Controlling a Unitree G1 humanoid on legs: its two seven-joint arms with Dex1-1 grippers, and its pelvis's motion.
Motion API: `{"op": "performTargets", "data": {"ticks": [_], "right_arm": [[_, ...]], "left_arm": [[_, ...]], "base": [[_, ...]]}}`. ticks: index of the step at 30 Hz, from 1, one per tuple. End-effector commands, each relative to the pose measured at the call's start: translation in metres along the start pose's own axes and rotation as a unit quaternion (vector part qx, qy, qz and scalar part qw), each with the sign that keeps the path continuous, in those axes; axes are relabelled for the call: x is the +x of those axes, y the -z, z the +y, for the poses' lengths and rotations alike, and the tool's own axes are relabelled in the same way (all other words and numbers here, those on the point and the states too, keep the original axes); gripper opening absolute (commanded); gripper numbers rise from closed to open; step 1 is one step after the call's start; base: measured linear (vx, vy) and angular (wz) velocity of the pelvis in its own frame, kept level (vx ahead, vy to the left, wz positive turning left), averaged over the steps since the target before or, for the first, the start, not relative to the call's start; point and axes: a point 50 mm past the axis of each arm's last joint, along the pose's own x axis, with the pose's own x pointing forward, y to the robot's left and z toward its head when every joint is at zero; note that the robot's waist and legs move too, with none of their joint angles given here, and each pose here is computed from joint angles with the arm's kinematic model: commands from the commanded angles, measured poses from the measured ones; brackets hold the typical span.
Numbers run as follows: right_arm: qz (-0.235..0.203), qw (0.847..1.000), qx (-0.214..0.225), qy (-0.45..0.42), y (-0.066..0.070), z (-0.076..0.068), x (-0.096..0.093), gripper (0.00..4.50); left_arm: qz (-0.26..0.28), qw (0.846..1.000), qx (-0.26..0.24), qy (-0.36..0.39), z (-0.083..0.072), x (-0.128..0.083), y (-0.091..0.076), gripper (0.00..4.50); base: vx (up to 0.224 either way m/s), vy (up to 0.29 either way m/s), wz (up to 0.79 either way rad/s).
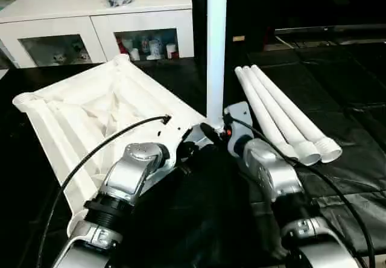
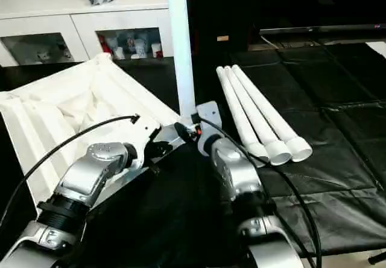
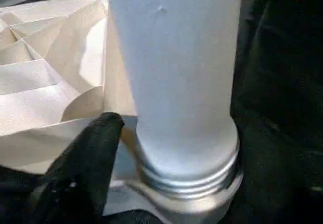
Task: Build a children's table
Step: Rotate leg to tighten, then rotate table base
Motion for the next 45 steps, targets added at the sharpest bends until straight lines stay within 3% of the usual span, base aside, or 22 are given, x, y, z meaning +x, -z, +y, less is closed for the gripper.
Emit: {"op": "performTargets", "data": {"ticks": [1,5,6,7,12,17,19,20,21,23,24,26,29,30,33,35,39,45], "right_arm": [[0.03,0.999,-0.024,-0.026,0.014,0.01,-0.001,4.03],[-0.008,1.0,0.008,-0.027,0.007,-0.004,-0.019,4.34],[-0.019,0.999,0.013,-0.026,0.005,-0.007,-0.024,4.46],[-0.032,0.999,0.016,-0.026,0.002,-0.009,-0.029,4.48],[-0.061,0.996,0.044,-0.056,-0.005,-0.012,-0.048,4.5],[-0.06,0.994,0.034,-0.082,-0.004,-0.01,-0.059,4.5],[-0.045,0.994,0.028,-0.1,0.0,-0.005,-0.063,4.5],[-0.045,0.994,0.028,-0.1,0.0,-0.005,-0.063,4.5],[-0.032,0.993,0.028,-0.111,0.003,0.0,-0.064,4.5],[-0.022,0.993,0.022,-0.116,0.005,0.003,-0.064,4.5],[-0.008,0.992,0.013,-0.122,0.008,0.006,-0.063,4.5],[0.022,0.991,-0.031,-0.132,0.014,0.012,-0.061,4.5],[0.053,0.992,-0.036,-0.113,0.021,0.015,-0.053,4.5],[0.063,0.992,-0.035,-0.106,0.022,0.015,-0.05,4.5],[0.077,0.991,-0.035,-0.104,0.023,0.017,-0.045,4.5],[0.083,0.99,-0.038,-0.108,0.023,0.02,-0.042,4.5],[0.088,0.99,-0.043,-0.106,0.025,0.021,-0.036,4.5],[0.095,0.99,-0.042,-0.095,0.026,0.022,-0.029,4.5]], "left_arm": [[-0.057,0.997,0.048,-0.023,0.004,-0.003,-0.03,0.0],[-0.056,0.996,0.07,-0.029,0.004,-0.003,-0.027,0.0],[-0.059,0.996,0.066,-0.022,0.003,-0.003,-0.026,0.43],[-0.064,0.996,0.06,-0.018,0.002,-0.004,-0.026,0.54],[-0.092,0.994,0.05,-0.007,-0.001,-0.007,-0.026,0.89],[-0.135,0.991,-0.003,0.01,0.003,-0.019,-0.028,1.08],[-0.14,0.99,-0.015,-0.014,0.018,-0.032,-0.025,1.08],[-0.14,0.99,-0.015,-0.014,0.018,-0.032,-0.025,1.08],[-0.131,0.99,-0.007,-0.061,0.036,-0.044,-0.021,1.08],[-0.122,0.988,0.0,-0.091,0.048,-0.053,-0.019,1.08],[-0.117,0.987,0.007,-0.113,0.057,-0.061,-0.017,0.82],[-0.092,0.983,0.032,-0.154,0.073,-0.08,-0.013,0.74],[-0.023,0.97,0.059,-0.234,0.097,-0.113,-0.002,0.69],[0.011,0.961,0.073,-0.267,0.105,-0.126,0.005,0.35],[0.075,0.941,0.087,-0.319,0.119,-0.151,0.019,0.28],[0.115,0.928,0.08,-0.344,0.124,-0.167,0.031,0.13],[0.178,0.914,0.097,-0.352,0.125,-0.177,0.046,0.13],[0.248,0.904,0.096,-0.336,0.117,-0.185,0.064,0.13]], "base": [[0.0,0.0,0.0],[0.0,0.0,0.0],[0.0,0.0,0.0],[0.0,0.0,0.0],[0.0,0.0,0.0],[0.0,0.0,0.0],[0.0,0.0,0.0],[0.0,0.0,0.0],[0.0,0.0,0.0],[0.0,0.0,0.0],[0.0,0.0,0.0],[0.0,0.0,0.0],[0.0,0.0,0.0],[0.0,0.0,0.0],[0.0,0.0,0.0],[0.0,0.0,0.0],[0.0,0.0,0.0],[0.0,0.0,0.0]]}}
